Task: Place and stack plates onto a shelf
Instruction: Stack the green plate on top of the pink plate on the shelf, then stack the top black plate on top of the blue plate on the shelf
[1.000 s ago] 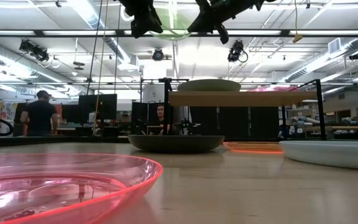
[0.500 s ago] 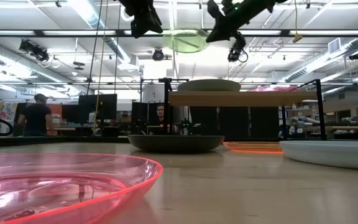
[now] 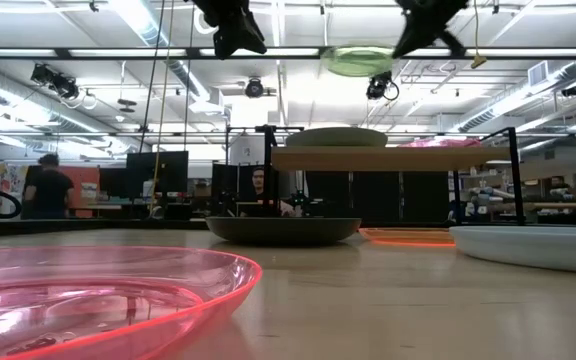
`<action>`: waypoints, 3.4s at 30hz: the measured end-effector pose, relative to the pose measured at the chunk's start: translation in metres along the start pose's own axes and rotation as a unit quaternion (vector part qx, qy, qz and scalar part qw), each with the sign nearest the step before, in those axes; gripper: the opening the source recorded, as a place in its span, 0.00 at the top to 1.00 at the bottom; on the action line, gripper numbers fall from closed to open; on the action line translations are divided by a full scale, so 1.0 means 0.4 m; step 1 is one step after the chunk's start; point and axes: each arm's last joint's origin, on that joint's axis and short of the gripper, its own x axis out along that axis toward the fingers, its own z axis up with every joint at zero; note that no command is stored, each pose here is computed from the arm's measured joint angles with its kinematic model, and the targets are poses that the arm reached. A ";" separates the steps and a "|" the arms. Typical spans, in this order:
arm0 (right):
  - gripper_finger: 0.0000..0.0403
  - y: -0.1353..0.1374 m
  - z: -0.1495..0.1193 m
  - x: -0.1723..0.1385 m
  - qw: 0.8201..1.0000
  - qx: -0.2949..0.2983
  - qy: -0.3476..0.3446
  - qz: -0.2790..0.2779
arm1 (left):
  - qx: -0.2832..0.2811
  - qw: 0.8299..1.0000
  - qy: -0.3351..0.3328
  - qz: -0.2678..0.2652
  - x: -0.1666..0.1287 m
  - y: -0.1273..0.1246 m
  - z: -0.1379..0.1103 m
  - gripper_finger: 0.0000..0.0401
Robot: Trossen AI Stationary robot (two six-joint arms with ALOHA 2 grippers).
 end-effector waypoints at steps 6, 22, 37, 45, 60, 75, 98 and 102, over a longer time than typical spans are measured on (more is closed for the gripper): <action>0.98 -0.053 -0.022 -0.065 0.997 0.011 0.045 -0.053 | 0.000 1.000 -0.001 -0.001 0.000 0.000 0.000 0.66; 0.98 -0.130 -0.074 -0.071 0.966 0.023 0.191 -0.174 | 0.000 1.000 -0.001 -0.001 0.000 0.000 0.000 0.66; 0.98 -0.146 -0.078 0.009 0.948 0.024 0.239 -0.209 | 0.000 1.000 -0.001 -0.001 0.000 0.000 0.000 0.66; 0.98 -0.149 -0.083 0.047 0.940 0.019 0.263 -0.217 | 0.000 1.000 -0.001 -0.001 0.000 0.000 0.000 0.66; 0.92 -0.150 -0.083 0.050 0.939 0.022 0.262 -0.222 | 0.000 1.000 -0.001 -0.001 0.000 0.000 0.000 0.66; 0.74 -0.153 -0.081 0.050 0.937 0.002 0.252 -0.242 | 0.000 1.000 -0.001 -0.001 0.000 0.000 0.000 0.66; 0.65 -0.153 -0.082 0.049 0.937 0.001 0.255 -0.239 | -0.062 0.998 0.011 -0.014 -0.001 -0.009 -0.009 0.66; 0.65 -0.153 -0.082 0.049 0.937 0.001 0.255 -0.239 | -0.076 0.995 0.023 -0.053 -0.002 -0.026 -0.024 0.66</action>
